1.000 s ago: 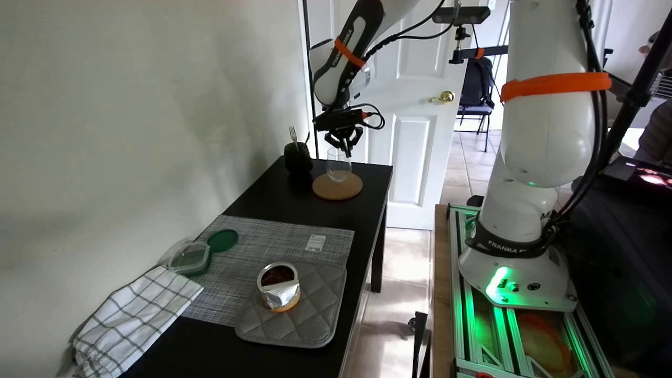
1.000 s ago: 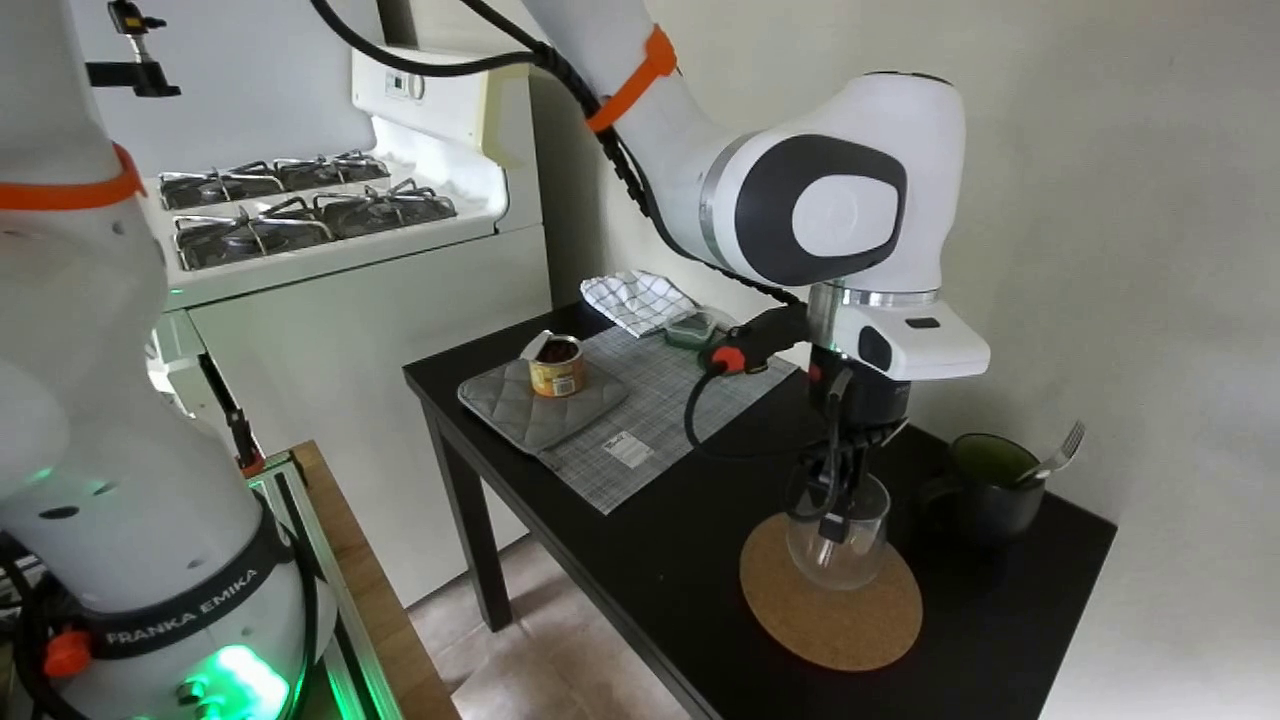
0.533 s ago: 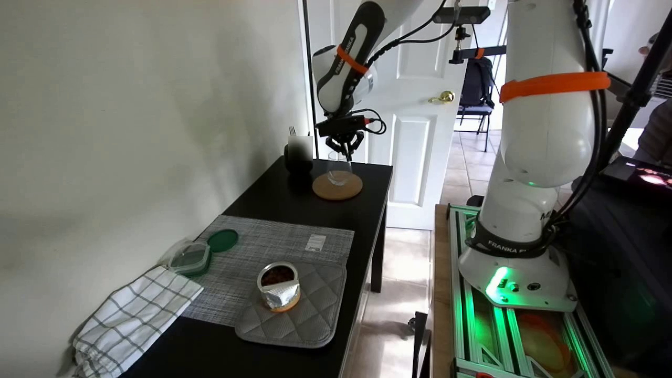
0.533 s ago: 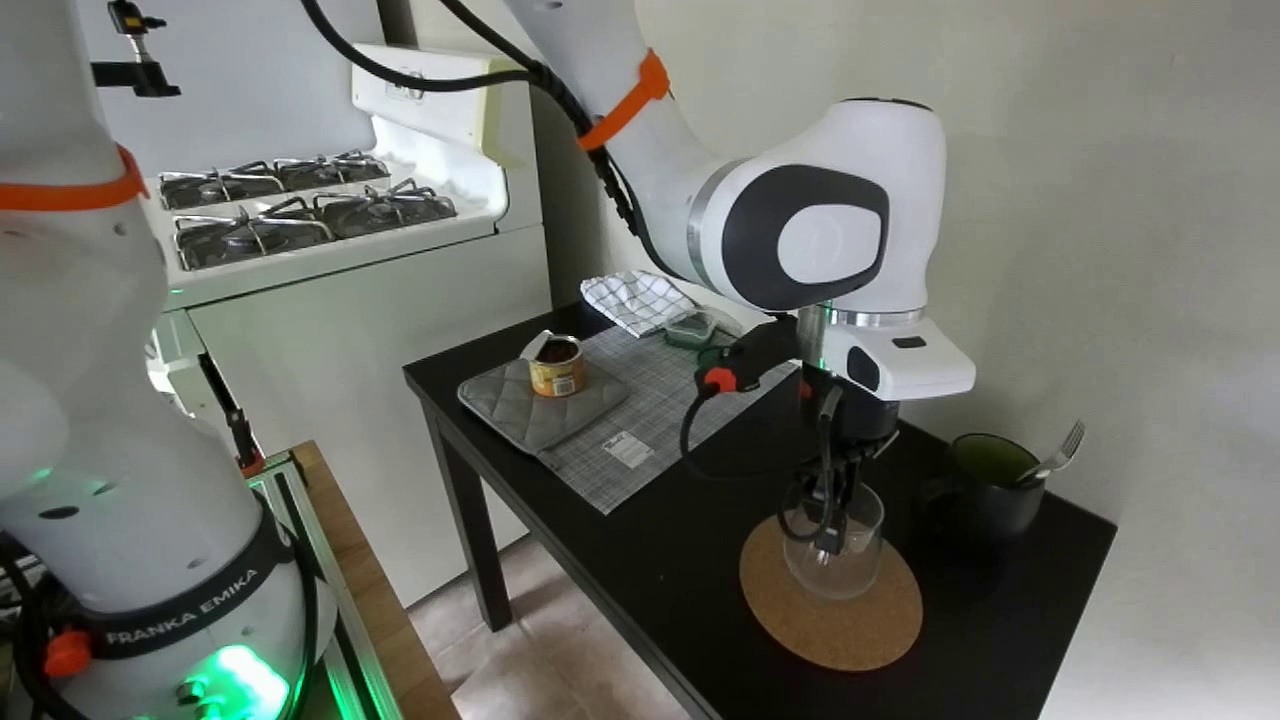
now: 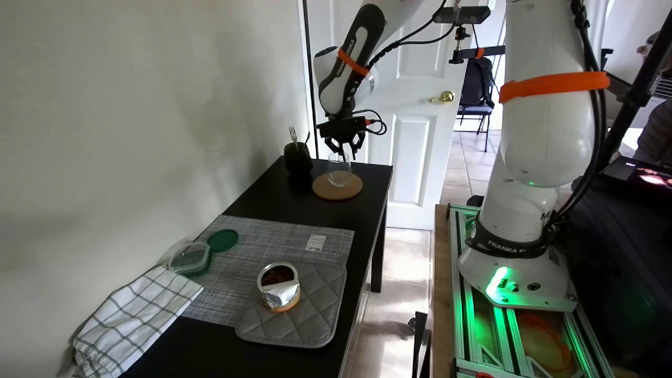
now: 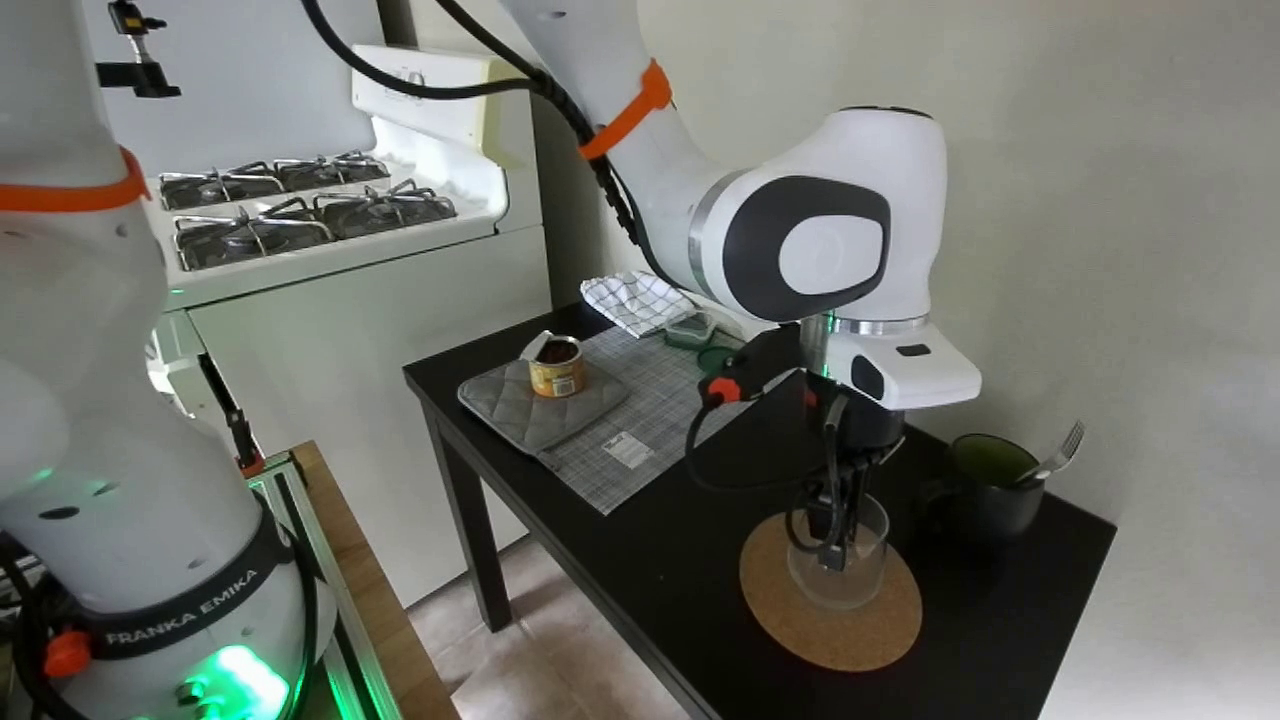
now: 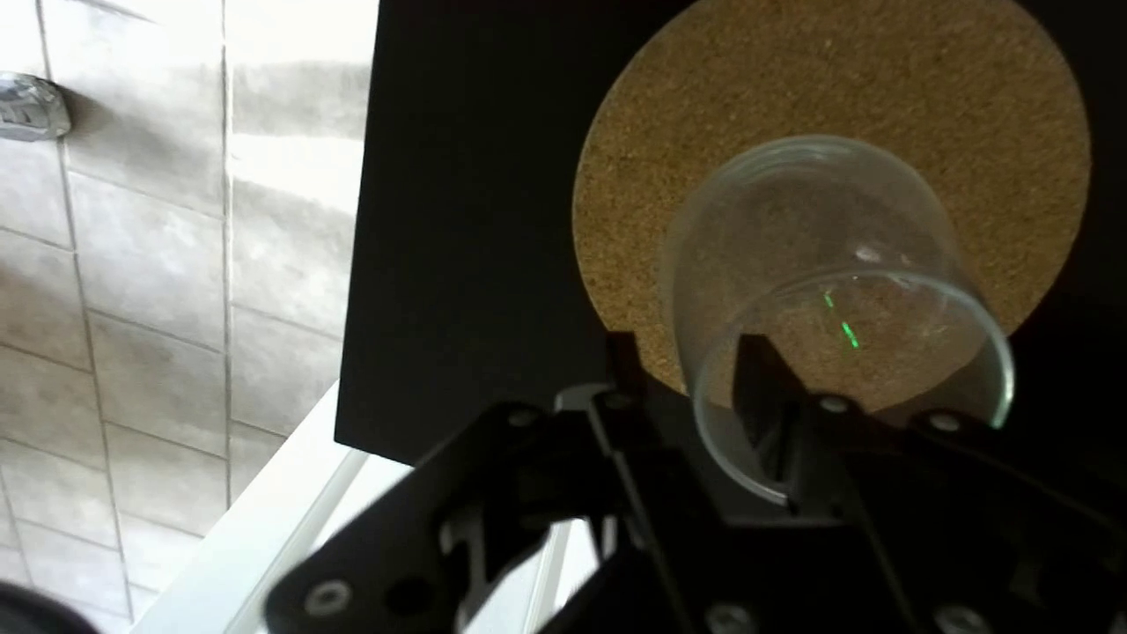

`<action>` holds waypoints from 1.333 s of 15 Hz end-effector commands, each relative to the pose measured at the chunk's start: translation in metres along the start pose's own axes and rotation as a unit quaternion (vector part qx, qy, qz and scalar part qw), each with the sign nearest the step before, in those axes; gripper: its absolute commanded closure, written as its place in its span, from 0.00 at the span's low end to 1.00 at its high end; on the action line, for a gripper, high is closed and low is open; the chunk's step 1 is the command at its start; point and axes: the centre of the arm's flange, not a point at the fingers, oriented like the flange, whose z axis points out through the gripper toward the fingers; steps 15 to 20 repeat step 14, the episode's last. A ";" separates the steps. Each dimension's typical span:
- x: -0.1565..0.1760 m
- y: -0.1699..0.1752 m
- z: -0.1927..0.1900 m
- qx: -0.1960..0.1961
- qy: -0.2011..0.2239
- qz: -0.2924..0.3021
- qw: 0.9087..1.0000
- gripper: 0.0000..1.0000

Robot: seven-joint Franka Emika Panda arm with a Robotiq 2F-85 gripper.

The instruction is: Move the glass cup to the right

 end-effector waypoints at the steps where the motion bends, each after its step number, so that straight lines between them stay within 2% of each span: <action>1: -0.005 0.003 0.003 0.003 0.010 0.007 1.000 0.34; 5: -0.002 0.010 -0.015 0.018 0.015 0.005 1.000 0.03; 6: -0.002 0.015 -0.025 0.027 0.020 0.005 0.999 0.01; 12: 0.001 0.035 -0.079 0.102 0.015 -0.025 0.994 0.00; 13: 0.013 0.018 -0.065 0.069 0.023 -0.012 0.997 0.00; 14: 0.012 0.022 -0.073 0.079 0.023 -0.017 0.996 0.00; 20: 0.012 0.022 -0.073 0.079 0.023 -0.017 0.996 0.00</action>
